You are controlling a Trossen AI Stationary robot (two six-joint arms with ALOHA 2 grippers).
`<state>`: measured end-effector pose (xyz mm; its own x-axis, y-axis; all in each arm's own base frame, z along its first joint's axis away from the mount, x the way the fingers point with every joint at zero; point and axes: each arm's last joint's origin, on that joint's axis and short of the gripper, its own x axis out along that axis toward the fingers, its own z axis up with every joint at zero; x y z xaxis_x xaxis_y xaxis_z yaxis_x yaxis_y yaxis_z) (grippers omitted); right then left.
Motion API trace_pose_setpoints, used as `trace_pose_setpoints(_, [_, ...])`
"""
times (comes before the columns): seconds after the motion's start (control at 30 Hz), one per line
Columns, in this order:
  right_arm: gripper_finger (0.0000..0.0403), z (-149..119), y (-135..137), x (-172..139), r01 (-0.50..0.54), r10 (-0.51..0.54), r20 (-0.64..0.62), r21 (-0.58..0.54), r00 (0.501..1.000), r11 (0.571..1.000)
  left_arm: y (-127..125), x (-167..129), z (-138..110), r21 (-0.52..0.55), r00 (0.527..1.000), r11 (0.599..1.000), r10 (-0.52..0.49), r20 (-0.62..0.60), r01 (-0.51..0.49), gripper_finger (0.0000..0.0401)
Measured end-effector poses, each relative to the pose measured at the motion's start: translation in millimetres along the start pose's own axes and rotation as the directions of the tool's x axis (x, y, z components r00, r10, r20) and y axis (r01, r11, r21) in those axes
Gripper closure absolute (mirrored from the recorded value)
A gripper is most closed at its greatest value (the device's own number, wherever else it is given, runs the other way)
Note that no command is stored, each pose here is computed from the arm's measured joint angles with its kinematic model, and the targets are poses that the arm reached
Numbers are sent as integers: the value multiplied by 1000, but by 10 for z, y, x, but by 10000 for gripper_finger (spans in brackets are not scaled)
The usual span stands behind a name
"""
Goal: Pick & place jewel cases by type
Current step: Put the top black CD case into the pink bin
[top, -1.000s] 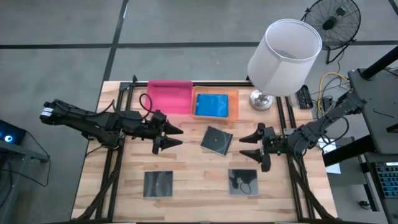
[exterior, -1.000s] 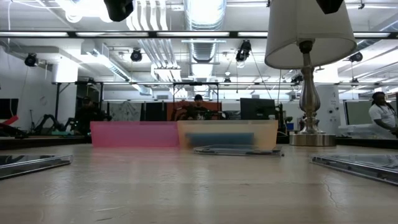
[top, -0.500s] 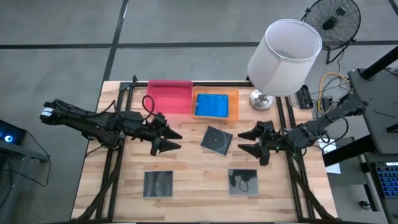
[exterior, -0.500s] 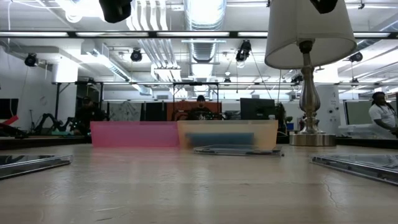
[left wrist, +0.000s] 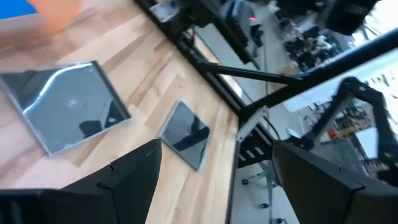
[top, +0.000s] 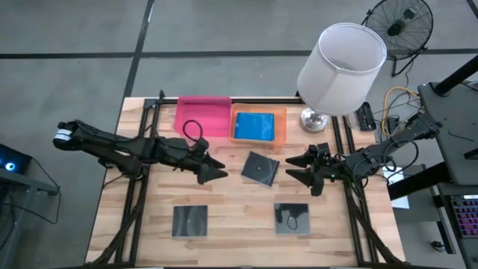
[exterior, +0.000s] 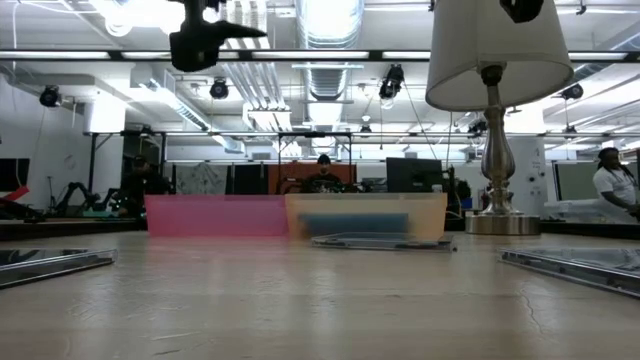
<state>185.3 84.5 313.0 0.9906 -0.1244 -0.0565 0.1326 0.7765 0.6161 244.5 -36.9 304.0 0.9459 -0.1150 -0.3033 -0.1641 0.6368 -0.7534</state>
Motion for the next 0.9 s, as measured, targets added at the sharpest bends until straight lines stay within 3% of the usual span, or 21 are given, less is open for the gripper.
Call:
trace_pose_setpoints(0.5, [144, -194, 10, 202, 48, -48, -6, 95, 999, 994, 239, 298, 4, -240, 993, 963, 122, -10, -120, 111])
trace_pose_setpoints(0.73, [142, -399, 27, 394, 49, -47, -34, 81, 998, 996, 165, 169, 56, -205, 997, 976, 74, 8, -71, 111])
trace_pose_setpoints(0.9, [138, -506, 36, 497, 72, -68, -60, 52, 996, 996, 195, 113, 47, -159, 994, 981, 107, -26, -109, 111])
